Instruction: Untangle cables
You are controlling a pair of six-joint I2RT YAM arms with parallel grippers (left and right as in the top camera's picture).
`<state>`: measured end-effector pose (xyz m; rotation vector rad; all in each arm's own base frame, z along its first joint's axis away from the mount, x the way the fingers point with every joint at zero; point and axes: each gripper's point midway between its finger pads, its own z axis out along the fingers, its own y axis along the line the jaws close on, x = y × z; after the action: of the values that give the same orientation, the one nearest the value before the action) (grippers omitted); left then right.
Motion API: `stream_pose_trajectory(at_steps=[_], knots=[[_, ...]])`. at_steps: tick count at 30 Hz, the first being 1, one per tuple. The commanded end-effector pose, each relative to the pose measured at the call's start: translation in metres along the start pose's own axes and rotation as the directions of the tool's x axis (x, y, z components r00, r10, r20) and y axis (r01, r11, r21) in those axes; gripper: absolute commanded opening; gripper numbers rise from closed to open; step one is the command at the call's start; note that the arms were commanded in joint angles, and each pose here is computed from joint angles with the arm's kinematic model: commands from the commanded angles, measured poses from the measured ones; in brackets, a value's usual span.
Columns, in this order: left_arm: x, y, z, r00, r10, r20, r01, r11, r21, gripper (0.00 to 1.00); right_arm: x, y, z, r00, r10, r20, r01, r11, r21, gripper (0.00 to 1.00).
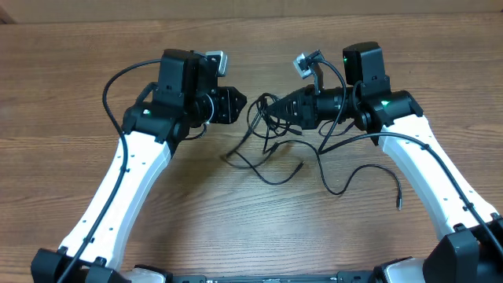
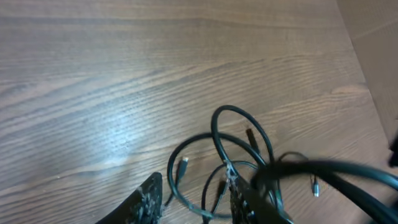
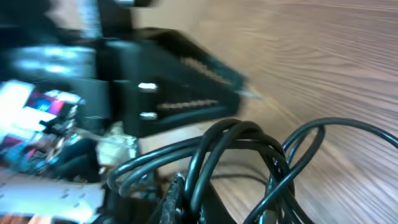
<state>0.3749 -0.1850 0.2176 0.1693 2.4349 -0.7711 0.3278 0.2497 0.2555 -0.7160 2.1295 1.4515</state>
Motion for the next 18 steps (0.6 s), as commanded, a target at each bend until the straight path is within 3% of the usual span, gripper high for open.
stream_pose_trajectory(at_steps=[1, 5, 11, 18], knots=[[-0.002, -0.005, 0.005, 1.0, 0.002, -0.013, -0.001, 1.0, 0.029, 0.4, 0.0, 0.022, -0.002, 0.999, -0.044, -0.003, 0.044, 0.991, -0.123, 0.04], [-0.006, -0.007, 0.005, 1.0, 0.01, 0.006, -0.01, 0.999, 0.037, 0.66, 0.001, 0.023, -0.002, 0.999, -0.044, -0.004, 0.043, 0.991, -0.125, 0.04], [-0.01, -0.027, 0.005, 1.0, 0.03, 0.01, -0.031, 0.988, 0.152, 0.66, -0.001, 0.04, -0.005, 0.998, -0.07, 0.003, 0.069, 0.973, -0.221, 0.04], [-0.006, -0.032, 0.008, 1.0, 0.0, -0.021, 0.004, 0.981, 0.195, 0.64, -0.011, 0.055, -0.009, 0.994, -0.103, 0.029, 0.107, 0.948, -0.298, 0.04]])
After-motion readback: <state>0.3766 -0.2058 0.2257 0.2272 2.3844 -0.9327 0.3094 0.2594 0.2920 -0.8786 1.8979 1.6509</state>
